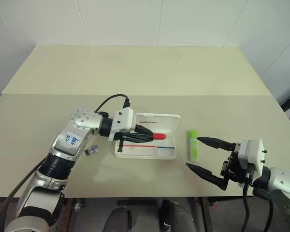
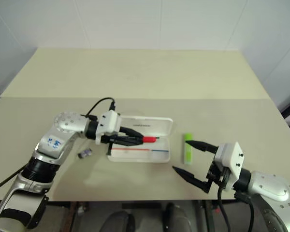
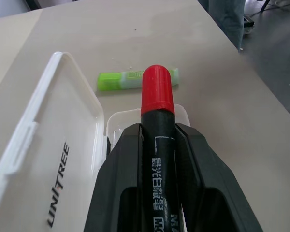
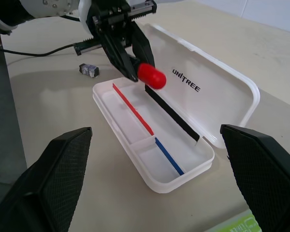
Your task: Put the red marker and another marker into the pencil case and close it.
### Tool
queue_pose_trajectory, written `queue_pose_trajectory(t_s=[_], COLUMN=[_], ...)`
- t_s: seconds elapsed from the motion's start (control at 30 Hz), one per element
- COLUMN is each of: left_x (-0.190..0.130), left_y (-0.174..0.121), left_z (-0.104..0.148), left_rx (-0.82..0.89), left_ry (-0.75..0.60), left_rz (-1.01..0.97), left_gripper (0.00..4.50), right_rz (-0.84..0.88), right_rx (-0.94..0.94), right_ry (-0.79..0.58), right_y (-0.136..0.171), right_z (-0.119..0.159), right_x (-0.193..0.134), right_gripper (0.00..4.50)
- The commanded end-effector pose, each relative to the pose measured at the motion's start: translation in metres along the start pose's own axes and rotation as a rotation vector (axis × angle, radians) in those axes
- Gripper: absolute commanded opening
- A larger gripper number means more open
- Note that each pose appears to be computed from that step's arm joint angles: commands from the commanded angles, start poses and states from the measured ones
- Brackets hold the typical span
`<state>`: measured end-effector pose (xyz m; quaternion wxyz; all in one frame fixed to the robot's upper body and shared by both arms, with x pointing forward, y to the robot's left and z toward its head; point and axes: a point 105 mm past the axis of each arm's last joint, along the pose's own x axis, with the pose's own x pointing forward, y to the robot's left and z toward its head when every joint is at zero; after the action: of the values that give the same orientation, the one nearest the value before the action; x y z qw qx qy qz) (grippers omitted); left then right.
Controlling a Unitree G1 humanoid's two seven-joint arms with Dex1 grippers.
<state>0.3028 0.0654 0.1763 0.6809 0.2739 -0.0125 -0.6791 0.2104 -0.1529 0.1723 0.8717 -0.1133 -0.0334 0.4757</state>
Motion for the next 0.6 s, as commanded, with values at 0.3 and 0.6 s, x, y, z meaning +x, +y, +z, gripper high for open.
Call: queue_pose_trajectory(t_s=[0.3, 0.6], left_x=[0.01, 0.018], left_y=[0.017, 0.019], left_z=[-0.002, -0.006], left_rx=[0.124, 0.143], left_ry=[0.078, 0.1], left_rz=[0.063, 0.065], left_gripper=[0.58, 0.58], right_rz=[-0.032, -0.054], right_rx=[-0.052, -0.058], right_ry=[-0.044, -0.038], right_y=[0.007, 0.007], right_z=[0.011, 0.01], right_x=[0.0, -0.001], right_gripper=[4.5, 4.5])
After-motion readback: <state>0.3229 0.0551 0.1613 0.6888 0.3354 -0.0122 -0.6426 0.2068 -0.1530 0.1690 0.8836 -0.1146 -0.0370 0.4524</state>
